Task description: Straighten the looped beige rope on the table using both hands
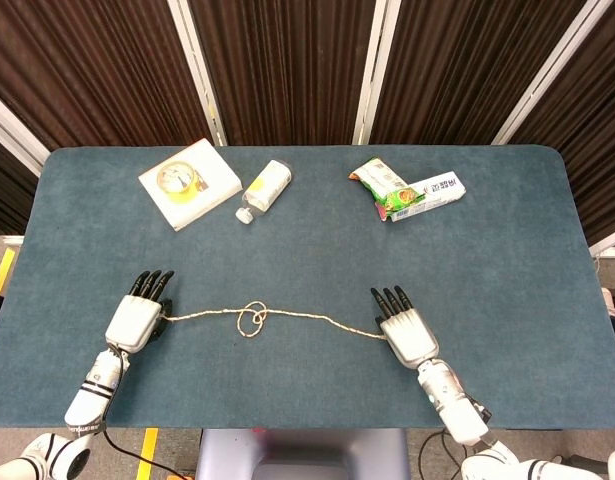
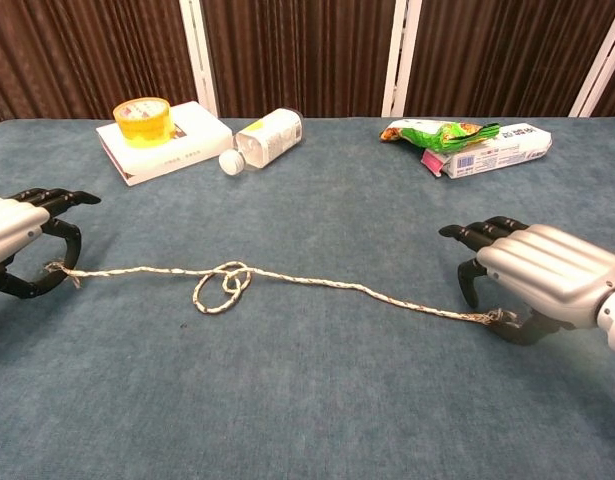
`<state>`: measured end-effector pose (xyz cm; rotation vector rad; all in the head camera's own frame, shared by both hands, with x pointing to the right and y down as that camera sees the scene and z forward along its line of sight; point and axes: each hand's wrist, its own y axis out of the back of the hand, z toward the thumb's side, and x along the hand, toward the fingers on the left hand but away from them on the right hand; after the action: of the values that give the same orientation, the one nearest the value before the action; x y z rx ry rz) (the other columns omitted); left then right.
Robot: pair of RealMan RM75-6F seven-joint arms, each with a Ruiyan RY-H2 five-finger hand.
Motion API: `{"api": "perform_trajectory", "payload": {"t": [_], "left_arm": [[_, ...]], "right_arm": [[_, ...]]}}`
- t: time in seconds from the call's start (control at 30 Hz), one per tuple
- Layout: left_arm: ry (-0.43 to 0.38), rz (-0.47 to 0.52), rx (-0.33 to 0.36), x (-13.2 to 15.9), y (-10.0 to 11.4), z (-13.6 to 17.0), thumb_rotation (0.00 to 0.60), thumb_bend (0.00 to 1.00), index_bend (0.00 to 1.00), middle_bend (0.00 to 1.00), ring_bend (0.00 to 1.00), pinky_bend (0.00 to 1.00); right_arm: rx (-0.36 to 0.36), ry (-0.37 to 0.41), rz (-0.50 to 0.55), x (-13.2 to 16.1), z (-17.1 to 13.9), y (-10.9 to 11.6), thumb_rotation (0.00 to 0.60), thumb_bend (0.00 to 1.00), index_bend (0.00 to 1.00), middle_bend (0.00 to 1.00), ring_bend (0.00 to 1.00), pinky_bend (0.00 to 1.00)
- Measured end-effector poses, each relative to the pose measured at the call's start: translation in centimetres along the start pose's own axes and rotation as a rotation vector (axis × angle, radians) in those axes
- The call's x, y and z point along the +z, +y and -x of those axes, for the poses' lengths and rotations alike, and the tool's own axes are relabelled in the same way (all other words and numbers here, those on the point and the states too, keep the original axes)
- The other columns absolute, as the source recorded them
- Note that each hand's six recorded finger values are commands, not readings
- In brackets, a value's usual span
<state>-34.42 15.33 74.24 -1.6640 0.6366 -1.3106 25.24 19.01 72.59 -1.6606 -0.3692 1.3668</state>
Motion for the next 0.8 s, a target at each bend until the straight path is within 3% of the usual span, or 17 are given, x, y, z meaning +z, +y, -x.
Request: {"api": "perform_trajectory", "payload": {"t": [0.57,0.8], "left_arm": [[0.004,0.001,-0.005,-0.22,-0.06,-0.09,0.600,0.45,0.62,0.04,0.00,0.09],[0.007,0.001,-0.007,-0.46,0.04,-0.06,0.600,0.46,0.62,0.04,0.00,0.09]], "right_arm": [[0.026,-0.021,-0.021,-0.47,0.33,-0.59,0.600,0.43,0.71,0.04,0.00,0.00],[0.015,-0.035,-0.048,-1.00,0.58,-0.53,0.600,0.63,0.77,0.07,0.00,0.00]]}}
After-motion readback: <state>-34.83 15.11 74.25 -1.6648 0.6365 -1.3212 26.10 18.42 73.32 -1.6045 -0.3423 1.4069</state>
